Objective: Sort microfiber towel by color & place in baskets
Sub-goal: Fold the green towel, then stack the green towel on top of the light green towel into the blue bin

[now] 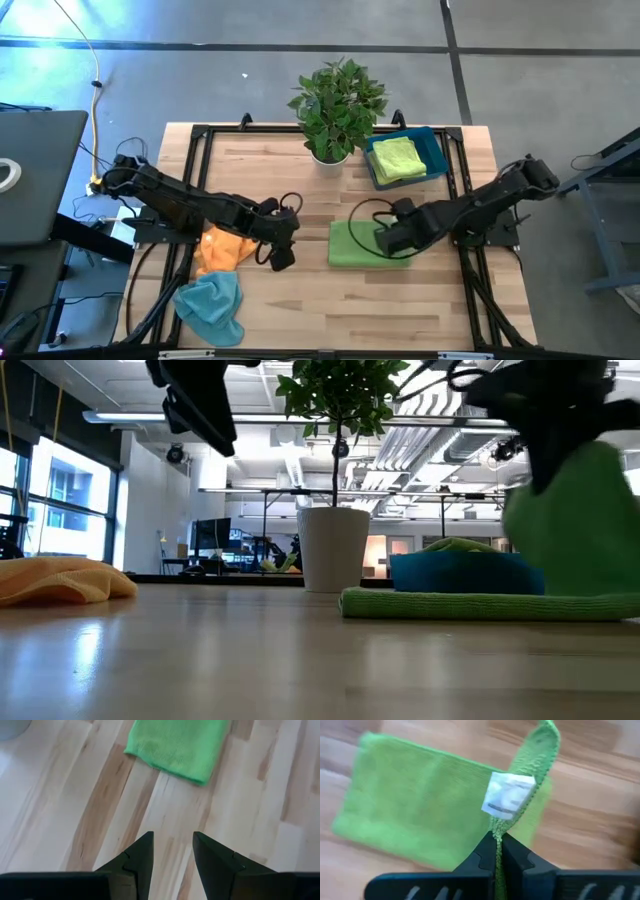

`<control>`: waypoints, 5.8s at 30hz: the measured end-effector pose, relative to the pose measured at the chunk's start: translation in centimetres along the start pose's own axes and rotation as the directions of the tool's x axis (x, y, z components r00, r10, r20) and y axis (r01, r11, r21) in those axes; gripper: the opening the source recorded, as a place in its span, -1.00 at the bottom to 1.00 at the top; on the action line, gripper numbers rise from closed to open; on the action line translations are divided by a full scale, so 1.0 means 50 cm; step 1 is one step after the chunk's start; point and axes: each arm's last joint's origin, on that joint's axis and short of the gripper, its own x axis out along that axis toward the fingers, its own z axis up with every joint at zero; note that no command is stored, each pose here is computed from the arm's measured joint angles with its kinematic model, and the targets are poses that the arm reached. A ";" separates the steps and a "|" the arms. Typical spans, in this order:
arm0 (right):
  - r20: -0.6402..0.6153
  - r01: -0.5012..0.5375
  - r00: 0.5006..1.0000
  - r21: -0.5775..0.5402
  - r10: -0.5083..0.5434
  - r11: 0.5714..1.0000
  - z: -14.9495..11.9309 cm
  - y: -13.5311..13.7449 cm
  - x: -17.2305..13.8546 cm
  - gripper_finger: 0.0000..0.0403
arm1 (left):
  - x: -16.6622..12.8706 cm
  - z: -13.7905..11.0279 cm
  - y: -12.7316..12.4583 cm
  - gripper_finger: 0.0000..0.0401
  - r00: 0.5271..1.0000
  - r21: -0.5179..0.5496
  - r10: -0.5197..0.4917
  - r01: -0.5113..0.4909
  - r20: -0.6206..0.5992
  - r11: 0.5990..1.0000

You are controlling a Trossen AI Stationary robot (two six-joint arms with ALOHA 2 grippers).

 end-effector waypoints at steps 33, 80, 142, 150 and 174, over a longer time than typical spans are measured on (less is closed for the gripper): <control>0.036 -0.353 0.930 -0.186 0.365 0.917 0.057 0.179 0.148 -0.98 | 0.001 -0.001 0.000 -0.37 1.000 -0.018 -0.003 0.003 -0.003 1.000; -0.063 -0.149 0.952 -0.950 0.298 0.276 -0.105 0.203 0.226 -0.24 | 0.001 0.001 0.001 -0.37 1.000 0.077 0.005 -0.005 0.003 0.997; 0.535 0.392 0.841 -0.706 0.081 0.590 0.233 -0.218 -0.150 -1.00 | 0.014 0.041 0.064 -0.37 0.990 -0.006 0.125 -0.125 0.062 0.992; 0.561 0.485 0.828 -0.705 -0.012 0.517 0.310 -0.242 -0.134 -1.00 | 0.020 0.059 0.104 -0.37 0.985 -0.071 0.163 -0.159 0.059 0.985; 0.454 0.442 0.889 -0.826 -0.052 0.348 0.565 -0.232 0.097 -1.00 | 0.022 0.063 0.115 -0.37 0.989 -0.159 0.141 -0.133 0.041 0.978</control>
